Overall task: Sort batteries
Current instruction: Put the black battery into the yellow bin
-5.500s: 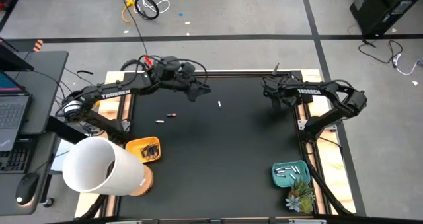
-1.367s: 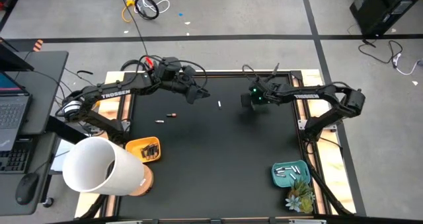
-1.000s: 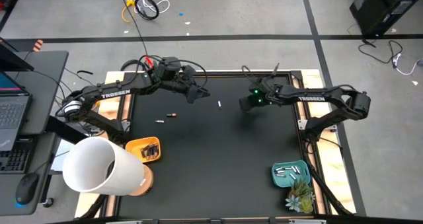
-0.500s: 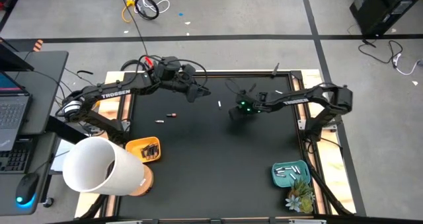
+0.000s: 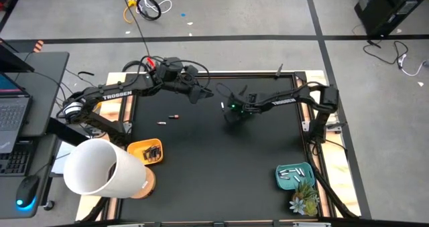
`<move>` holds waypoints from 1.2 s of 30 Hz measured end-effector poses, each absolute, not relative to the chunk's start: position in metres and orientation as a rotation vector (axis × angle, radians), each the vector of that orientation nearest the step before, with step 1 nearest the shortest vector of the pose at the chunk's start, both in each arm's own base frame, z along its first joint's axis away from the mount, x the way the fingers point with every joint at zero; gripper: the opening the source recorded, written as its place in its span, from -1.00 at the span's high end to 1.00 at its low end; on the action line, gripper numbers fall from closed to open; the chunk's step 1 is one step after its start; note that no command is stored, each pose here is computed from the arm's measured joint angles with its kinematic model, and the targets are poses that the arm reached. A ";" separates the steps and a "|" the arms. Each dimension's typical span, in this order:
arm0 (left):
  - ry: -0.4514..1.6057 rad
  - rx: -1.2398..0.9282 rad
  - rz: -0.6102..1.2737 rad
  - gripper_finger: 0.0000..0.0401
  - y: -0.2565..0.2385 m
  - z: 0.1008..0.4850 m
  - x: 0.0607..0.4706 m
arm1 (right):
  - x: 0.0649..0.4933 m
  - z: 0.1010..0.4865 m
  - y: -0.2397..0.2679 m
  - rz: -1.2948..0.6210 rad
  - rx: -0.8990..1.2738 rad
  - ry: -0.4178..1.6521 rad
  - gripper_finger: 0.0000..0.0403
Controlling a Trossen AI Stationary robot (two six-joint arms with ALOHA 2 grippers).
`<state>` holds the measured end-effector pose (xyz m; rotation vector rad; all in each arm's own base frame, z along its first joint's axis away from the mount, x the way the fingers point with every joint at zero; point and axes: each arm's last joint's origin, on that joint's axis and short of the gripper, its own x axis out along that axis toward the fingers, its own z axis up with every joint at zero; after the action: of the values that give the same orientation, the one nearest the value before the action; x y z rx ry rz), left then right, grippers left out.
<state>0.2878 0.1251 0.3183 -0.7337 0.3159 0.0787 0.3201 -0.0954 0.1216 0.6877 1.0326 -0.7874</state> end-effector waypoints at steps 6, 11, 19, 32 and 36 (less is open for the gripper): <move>0.316 -0.724 0.077 0.07 0.125 0.318 0.288 | 0.320 0.128 -0.090 -0.792 0.694 1.018 0.15; 0.316 -0.710 0.074 0.07 0.125 0.318 0.288 | 0.317 0.127 -0.089 -0.782 0.702 1.054 0.42; 0.316 -0.710 0.074 0.07 0.125 0.318 0.288 | 0.315 0.125 -0.086 -0.723 0.711 1.107 0.89; 0.312 -0.709 0.072 0.07 0.125 0.319 0.288 | 0.309 0.149 -0.086 -0.709 0.674 1.031 0.98; 0.306 -0.707 0.070 0.07 0.125 0.319 0.288 | 0.309 0.156 -0.086 -0.697 0.668 1.007 0.99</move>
<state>0.2881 0.1253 0.3194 -0.7074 0.3056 0.0699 0.3089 -0.0864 0.1564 0.6683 1.0065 -0.6965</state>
